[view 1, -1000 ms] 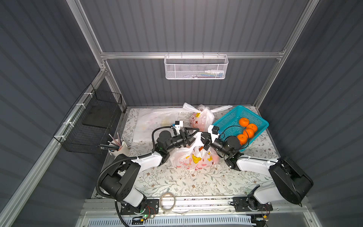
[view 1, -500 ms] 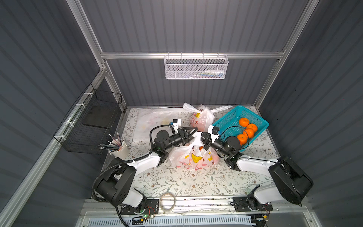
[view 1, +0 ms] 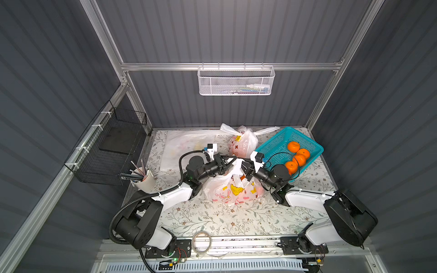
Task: Place the oranges into plastic bags & tie knots
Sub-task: Tie the plastic bag at the center of the board.
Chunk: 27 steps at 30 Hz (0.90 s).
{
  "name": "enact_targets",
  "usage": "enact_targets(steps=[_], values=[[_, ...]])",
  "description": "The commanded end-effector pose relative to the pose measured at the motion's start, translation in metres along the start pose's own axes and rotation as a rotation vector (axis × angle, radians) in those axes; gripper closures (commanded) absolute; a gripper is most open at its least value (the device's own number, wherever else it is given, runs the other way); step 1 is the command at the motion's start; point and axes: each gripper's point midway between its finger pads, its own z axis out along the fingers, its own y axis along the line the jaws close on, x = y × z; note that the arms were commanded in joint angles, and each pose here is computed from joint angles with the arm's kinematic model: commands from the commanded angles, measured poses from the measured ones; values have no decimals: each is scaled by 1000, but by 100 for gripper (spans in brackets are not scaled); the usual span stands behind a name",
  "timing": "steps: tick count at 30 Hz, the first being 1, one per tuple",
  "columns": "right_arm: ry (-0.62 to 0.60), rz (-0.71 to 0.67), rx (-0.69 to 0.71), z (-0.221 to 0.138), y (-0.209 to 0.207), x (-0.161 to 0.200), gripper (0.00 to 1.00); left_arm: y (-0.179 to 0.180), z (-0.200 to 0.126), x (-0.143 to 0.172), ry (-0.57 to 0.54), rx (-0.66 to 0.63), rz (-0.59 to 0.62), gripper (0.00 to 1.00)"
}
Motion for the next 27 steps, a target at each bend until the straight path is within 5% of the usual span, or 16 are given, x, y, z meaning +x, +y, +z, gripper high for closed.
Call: enact_targets(steps=[1, 9, 16, 23, 27], values=[[4, -22, 62, -8, -8, -2, 71, -21, 0, -2, -1, 25, 72, 100], [136, -77, 120, -43, -12, -1, 31, -22, 2, -3, 3, 6, 105, 100], [182, -266, 37, -80, 23, -14, 1, -20, 4, -4, 7, 8, 98, 100], [179, -533, 41, -69, 52, -23, 1, -17, 5, -4, 12, 3, 86, 100], [152, -601, 48, -51, 59, -31, 20, -15, 5, -3, 11, -2, 79, 100]])
